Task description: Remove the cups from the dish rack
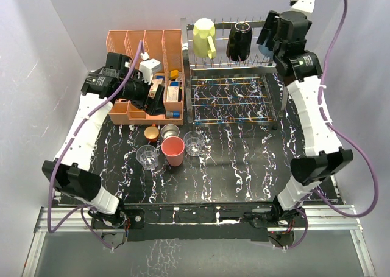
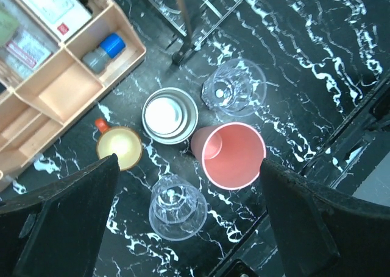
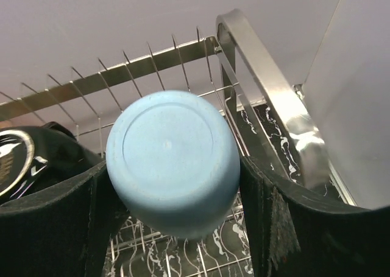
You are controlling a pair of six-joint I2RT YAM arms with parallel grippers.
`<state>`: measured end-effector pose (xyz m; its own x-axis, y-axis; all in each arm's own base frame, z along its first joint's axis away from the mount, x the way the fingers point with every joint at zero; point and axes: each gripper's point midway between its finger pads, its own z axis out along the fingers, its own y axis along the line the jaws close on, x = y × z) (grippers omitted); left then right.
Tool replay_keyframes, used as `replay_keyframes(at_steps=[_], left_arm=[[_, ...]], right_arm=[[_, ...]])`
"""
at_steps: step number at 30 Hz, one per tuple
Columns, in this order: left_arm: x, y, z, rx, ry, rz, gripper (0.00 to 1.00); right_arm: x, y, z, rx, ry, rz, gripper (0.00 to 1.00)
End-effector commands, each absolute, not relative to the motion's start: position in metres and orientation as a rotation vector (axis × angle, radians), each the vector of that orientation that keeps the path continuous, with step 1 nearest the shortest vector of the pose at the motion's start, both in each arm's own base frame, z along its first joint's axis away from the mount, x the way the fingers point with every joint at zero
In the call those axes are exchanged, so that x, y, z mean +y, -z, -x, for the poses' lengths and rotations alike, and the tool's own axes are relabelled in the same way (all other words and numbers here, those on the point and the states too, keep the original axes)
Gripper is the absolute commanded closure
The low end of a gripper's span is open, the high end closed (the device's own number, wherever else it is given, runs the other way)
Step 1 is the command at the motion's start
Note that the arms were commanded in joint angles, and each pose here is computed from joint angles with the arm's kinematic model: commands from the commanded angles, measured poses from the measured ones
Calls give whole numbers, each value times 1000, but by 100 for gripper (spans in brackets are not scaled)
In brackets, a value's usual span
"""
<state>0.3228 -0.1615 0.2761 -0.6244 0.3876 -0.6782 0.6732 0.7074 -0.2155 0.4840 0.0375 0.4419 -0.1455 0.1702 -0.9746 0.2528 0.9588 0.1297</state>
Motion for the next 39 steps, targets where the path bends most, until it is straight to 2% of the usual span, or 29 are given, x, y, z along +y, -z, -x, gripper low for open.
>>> replay_keyframes(at_steps=[1,5,10,20,28,39], left_arm=[[-178,-318,-307,2070,709,-910,3],[-189,-323,-291,1902,778,-994,3],[-203,-328,-266,1667,832,-1077,3],[-230,-312,-264,1561,720,-1189,4],[-256,-316,-241,1352,598,-1370,5],[-294,-305,-213,1017,405,-1664,7]], right_arm=[[28,-516,-434,1530,-26,-369,59],[26,-526,-393,1494,-103,-385,60],[50,-502,-349,1530,-329,-373,63],[81,-487,-275,1600,-624,-332,67],[115,-406,-247,1776,-878,-384,69],[147,-319,-240,1944,-1139,-523,70]])
